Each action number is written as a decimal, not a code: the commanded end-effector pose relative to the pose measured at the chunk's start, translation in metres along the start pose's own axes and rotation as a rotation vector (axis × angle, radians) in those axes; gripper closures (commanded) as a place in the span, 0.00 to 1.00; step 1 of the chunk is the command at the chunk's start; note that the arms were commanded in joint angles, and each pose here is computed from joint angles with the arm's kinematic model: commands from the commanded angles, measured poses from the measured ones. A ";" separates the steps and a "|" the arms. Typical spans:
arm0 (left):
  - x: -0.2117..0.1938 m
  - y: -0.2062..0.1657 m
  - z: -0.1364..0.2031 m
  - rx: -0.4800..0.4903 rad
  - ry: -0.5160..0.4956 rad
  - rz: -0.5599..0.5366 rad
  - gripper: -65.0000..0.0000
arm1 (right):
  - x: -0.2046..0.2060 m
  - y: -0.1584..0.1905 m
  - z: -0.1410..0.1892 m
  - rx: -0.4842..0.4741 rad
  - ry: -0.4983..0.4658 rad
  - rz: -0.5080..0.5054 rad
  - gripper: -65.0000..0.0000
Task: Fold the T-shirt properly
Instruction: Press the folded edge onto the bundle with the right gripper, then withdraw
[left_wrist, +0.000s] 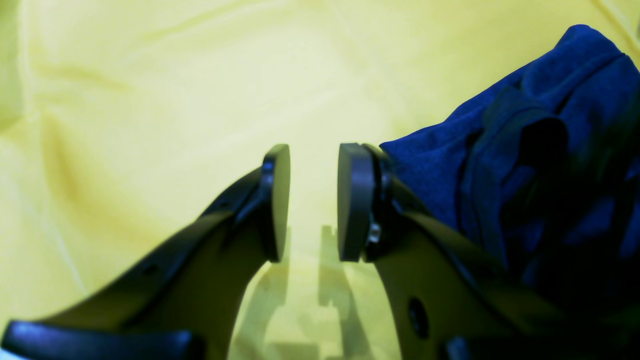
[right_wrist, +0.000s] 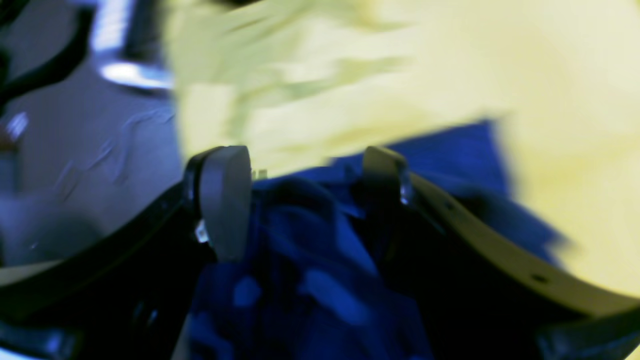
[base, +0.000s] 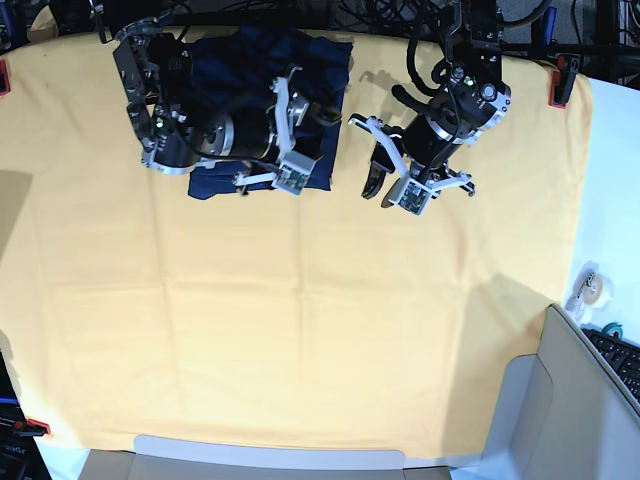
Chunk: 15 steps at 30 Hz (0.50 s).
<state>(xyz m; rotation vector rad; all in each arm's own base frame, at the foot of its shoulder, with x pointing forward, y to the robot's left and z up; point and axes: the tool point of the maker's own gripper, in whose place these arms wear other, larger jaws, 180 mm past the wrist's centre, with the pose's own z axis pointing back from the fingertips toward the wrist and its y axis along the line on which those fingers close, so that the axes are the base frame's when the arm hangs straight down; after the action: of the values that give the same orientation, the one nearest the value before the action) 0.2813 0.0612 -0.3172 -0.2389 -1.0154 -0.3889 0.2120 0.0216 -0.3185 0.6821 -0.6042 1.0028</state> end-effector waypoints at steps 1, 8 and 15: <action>0.013 0.000 0.002 -0.001 -0.050 0.005 0.77 | 0.019 -0.003 0.010 -0.012 -0.073 0.024 0.46; 0.012 -0.001 0.002 -0.002 -0.048 0.007 0.77 | 0.021 -0.059 0.059 -0.198 -0.202 -0.112 0.64; 0.011 -0.002 0.002 -0.004 -0.047 0.009 0.77 | -0.023 -0.084 0.081 -0.297 -0.129 -0.217 1.00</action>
<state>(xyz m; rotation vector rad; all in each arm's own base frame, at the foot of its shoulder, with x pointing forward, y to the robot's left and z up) 0.2802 0.0606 -0.3180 -0.2411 -1.0125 -0.3867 0.2623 -0.0860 -0.3138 0.5240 -0.7132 0.6379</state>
